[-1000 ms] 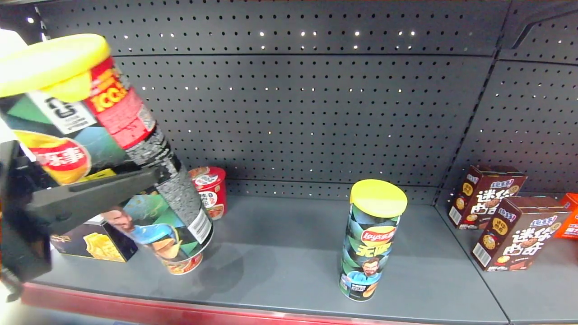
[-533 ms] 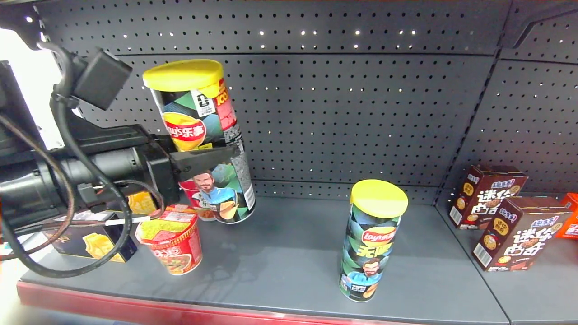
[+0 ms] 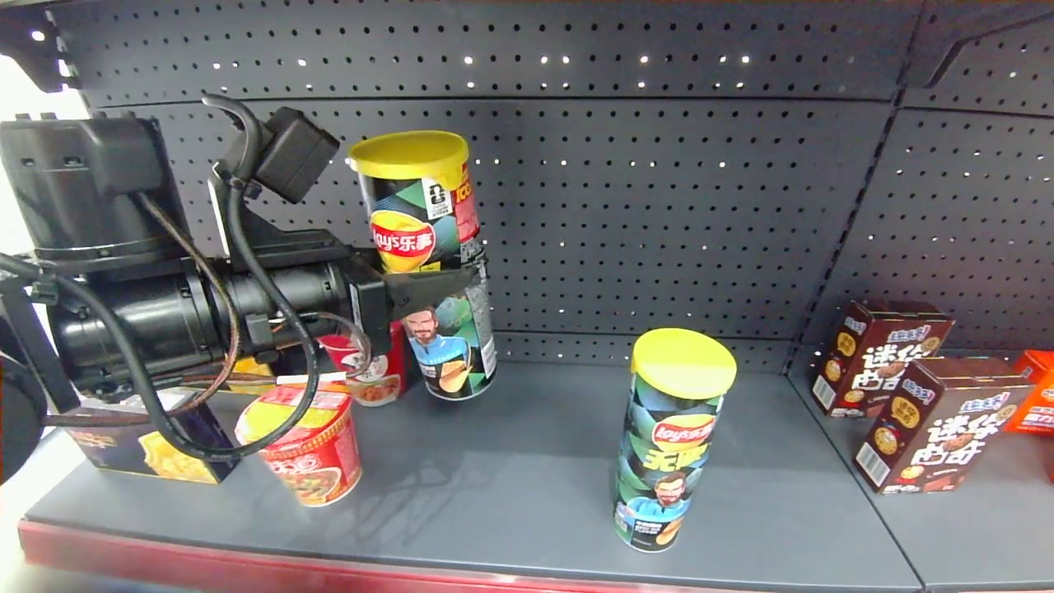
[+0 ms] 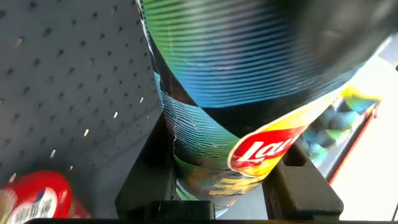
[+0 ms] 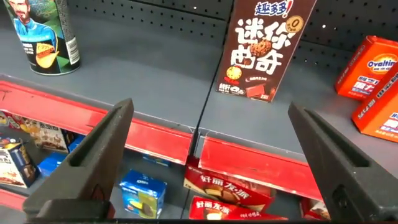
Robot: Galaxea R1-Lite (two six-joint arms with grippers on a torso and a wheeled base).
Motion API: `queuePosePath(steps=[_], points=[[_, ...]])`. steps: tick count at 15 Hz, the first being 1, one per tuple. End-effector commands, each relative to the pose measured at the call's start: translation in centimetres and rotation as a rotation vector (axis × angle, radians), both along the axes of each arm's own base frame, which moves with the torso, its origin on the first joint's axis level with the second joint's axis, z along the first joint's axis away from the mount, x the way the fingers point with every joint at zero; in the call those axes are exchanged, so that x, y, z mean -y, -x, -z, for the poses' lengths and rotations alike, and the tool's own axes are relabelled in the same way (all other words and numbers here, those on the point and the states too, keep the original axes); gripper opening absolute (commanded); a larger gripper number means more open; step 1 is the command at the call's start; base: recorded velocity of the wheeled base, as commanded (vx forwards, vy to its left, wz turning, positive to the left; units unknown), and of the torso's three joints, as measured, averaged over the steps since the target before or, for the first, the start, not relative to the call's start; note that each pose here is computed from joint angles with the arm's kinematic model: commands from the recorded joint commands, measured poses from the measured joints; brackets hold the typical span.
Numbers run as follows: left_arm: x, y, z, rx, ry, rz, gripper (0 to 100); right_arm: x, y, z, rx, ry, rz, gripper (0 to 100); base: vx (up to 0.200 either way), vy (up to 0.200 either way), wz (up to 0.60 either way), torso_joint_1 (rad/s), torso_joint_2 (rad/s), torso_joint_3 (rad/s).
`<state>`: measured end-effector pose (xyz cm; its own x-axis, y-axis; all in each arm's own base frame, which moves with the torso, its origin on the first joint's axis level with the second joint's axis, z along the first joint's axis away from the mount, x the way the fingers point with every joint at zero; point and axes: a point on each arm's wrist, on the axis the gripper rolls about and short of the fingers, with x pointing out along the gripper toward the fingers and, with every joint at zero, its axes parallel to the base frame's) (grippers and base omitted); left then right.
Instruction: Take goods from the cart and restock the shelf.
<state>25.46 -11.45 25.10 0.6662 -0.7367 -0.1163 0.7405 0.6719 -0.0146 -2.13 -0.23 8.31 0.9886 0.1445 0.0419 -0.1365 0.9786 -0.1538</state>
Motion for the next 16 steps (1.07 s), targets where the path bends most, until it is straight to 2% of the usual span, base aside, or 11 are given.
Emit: queuePosePath(steps=[1, 8, 16], points=[[0.3, -0.6, 0.4, -0.015, -0.006, 0.004, 0, 0.0, 0.0, 0.0, -0.003, 0.002, -0.001, 100, 0.000, 0.000, 0.00, 0.000, 0.00, 0.000], [0.5, -1.1, 1.0, -0.031, -0.014, 0.007, 0, 0.0, 0.0, 0.0, -0.004, -0.002, 0.001, 100, 0.000, 0.000, 0.00, 0.000, 0.00, 0.000], [0.6, -1.9, 0.8, -0.025, -0.009, 0.011, 0, 0.0, 0.0, 0.0, -0.006, -0.003, 0.001, 100, 0.000, 0.000, 0.00, 0.000, 0.00, 0.000]])
